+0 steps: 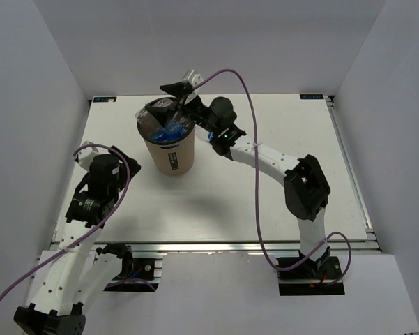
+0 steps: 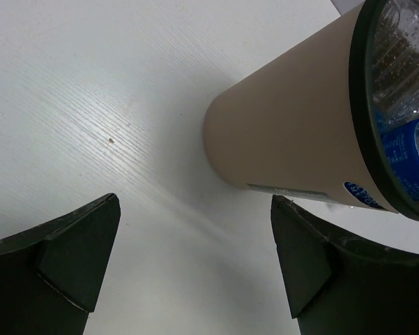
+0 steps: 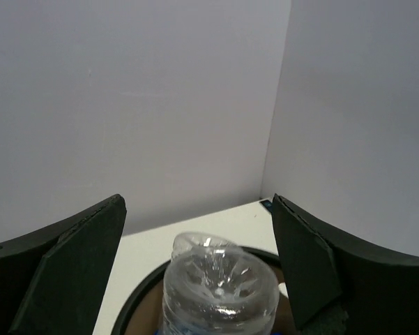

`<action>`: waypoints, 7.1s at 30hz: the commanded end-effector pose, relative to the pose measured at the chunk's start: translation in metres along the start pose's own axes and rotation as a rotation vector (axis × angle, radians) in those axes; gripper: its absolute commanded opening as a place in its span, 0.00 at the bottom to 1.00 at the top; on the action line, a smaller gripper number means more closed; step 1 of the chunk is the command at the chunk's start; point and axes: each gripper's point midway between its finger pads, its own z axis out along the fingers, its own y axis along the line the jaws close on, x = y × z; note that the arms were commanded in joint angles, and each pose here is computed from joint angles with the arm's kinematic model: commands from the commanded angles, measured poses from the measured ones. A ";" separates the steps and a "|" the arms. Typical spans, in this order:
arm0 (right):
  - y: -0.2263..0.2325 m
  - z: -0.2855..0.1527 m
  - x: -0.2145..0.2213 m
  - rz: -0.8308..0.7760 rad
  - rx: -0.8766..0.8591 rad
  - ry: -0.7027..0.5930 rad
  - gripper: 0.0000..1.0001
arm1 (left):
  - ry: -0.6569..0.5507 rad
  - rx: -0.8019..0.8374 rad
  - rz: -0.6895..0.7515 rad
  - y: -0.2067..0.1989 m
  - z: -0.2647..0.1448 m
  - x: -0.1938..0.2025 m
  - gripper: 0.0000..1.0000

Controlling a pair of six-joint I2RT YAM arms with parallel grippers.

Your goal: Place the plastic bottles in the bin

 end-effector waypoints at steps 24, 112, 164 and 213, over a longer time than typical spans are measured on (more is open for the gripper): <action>-0.112 -0.332 -0.092 0.124 0.992 0.236 0.89 | 0.345 0.325 0.321 -0.087 -0.025 0.173 0.98; -0.076 -0.442 -0.057 0.318 1.000 0.319 0.89 | -0.843 0.575 0.354 -0.371 -0.026 -0.216 0.34; -0.076 -0.447 -0.048 0.319 1.004 0.328 0.89 | -0.329 0.122 0.328 -0.158 0.140 -0.039 0.71; -0.083 -0.447 -0.039 0.376 1.030 0.338 0.89 | -0.334 -0.311 -0.142 0.049 0.078 -0.144 0.98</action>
